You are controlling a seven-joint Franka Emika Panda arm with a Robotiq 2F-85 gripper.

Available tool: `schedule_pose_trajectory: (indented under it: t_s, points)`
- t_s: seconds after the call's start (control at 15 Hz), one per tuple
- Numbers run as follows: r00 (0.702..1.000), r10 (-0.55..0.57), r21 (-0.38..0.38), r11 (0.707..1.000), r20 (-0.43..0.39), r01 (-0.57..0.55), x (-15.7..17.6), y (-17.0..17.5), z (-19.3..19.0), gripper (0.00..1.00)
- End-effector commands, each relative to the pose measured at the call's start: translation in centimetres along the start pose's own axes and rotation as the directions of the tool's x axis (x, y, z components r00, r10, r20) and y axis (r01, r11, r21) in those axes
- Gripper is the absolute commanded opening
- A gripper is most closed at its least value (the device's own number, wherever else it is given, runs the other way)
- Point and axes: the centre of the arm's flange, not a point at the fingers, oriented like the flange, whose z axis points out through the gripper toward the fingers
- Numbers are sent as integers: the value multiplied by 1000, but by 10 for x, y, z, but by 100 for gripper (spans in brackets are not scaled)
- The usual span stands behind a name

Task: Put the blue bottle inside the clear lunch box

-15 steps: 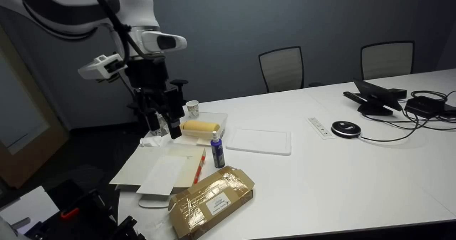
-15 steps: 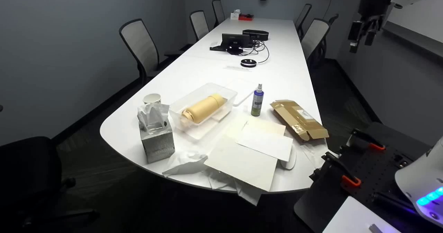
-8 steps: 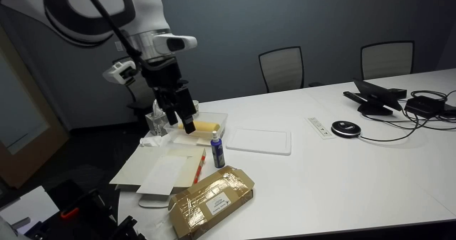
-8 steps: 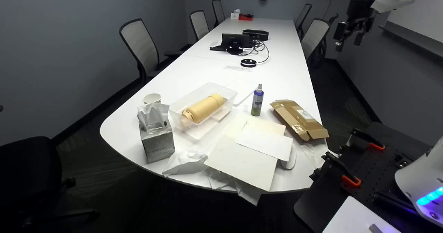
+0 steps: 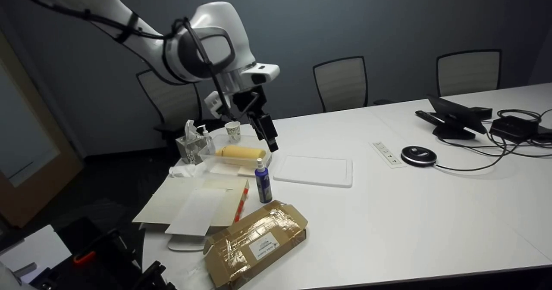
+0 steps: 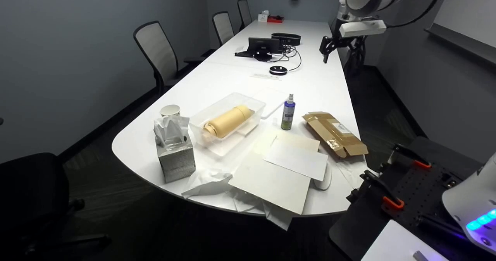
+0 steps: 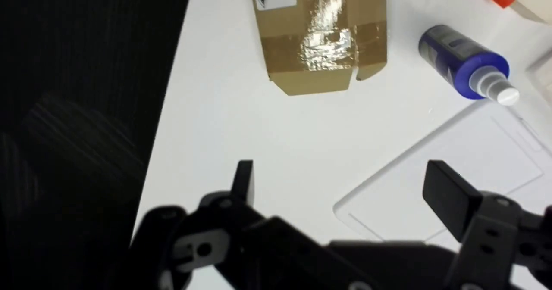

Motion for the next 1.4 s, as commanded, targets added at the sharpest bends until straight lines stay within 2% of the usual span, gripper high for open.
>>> schedule_pose_trajectory:
  t_s: [0.0, 0.27, 0.47, 0.8, 1.33]
  points:
    - [996, 83, 62, 994, 25, -85, 60, -42, 44, 100]
    - [990, 111, 101, 988, 84, -119, 83, -87, 75, 100]
    - [985, 110, 90, 988, 137, -123, 84, -109, 85, 100]
    - [970, 110, 67, 990, 218, -127, 61, -138, 89, 100]
    - [958, 184, 49, 979, 219, -199, 22, -160, 113, 100]
